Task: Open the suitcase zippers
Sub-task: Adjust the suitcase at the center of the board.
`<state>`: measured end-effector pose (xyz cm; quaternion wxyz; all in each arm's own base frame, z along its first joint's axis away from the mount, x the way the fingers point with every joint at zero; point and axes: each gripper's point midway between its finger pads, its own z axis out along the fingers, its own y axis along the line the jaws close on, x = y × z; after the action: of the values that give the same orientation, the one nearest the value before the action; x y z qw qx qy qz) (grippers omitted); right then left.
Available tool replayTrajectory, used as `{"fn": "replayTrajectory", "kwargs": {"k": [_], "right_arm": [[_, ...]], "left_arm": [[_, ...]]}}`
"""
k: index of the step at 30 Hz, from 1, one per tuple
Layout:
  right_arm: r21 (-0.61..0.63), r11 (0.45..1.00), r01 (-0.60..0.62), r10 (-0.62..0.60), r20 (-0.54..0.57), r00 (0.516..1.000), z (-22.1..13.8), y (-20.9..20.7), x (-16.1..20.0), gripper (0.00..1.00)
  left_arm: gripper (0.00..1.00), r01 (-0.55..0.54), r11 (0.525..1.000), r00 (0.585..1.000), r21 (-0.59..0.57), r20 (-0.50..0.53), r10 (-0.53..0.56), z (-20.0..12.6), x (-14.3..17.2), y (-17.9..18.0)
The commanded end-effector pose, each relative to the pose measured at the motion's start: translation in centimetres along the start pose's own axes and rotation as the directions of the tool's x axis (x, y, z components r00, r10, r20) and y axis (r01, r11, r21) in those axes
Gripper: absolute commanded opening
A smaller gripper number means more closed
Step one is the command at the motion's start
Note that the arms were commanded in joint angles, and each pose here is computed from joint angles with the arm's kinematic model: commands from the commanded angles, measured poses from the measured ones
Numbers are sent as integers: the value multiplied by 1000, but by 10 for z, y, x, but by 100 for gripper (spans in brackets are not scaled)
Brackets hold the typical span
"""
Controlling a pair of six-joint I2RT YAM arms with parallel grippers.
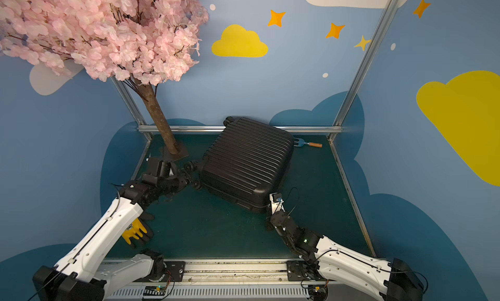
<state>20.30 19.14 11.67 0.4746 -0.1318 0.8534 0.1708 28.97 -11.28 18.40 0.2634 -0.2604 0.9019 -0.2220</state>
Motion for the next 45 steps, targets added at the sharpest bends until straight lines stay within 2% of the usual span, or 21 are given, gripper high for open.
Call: {"fn": "replayTrajectory", "kwargs": {"k": [1,7,17,27,35,39,42,45], "right_arm": [[-83,995,-59,67,100,993,-5,26,-39,0],[-85,995,-51,59,98,993,-7,32,-38,0],[-93,995,-38,46,88,995,-13,36,-33,0],[-122,992,-36,38,15,999,-3,43,-9,0],[-168,985,-26,20,-36,999,7,62,-3,0],[-181,983,-28,16,-70,997,12,68,5,0],[-189,981,-29,13,-87,996,13,71,10,0],[-194,981,-25,7,-92,996,13,74,12,0]], "left_arm": [[66,85,992,993,88,-88,-77,31,31,-17],[61,128,984,986,127,-118,-113,60,43,-33],[66,171,965,979,199,-148,-143,92,42,-60],[69,175,934,983,310,-114,-147,73,32,-81],[71,205,923,976,327,-142,-166,85,33,-84],[76,204,934,975,294,-150,-165,97,35,-82],[78,213,957,971,199,-153,-184,111,38,-68],[72,236,971,960,49,-166,-225,123,48,-43]]}}
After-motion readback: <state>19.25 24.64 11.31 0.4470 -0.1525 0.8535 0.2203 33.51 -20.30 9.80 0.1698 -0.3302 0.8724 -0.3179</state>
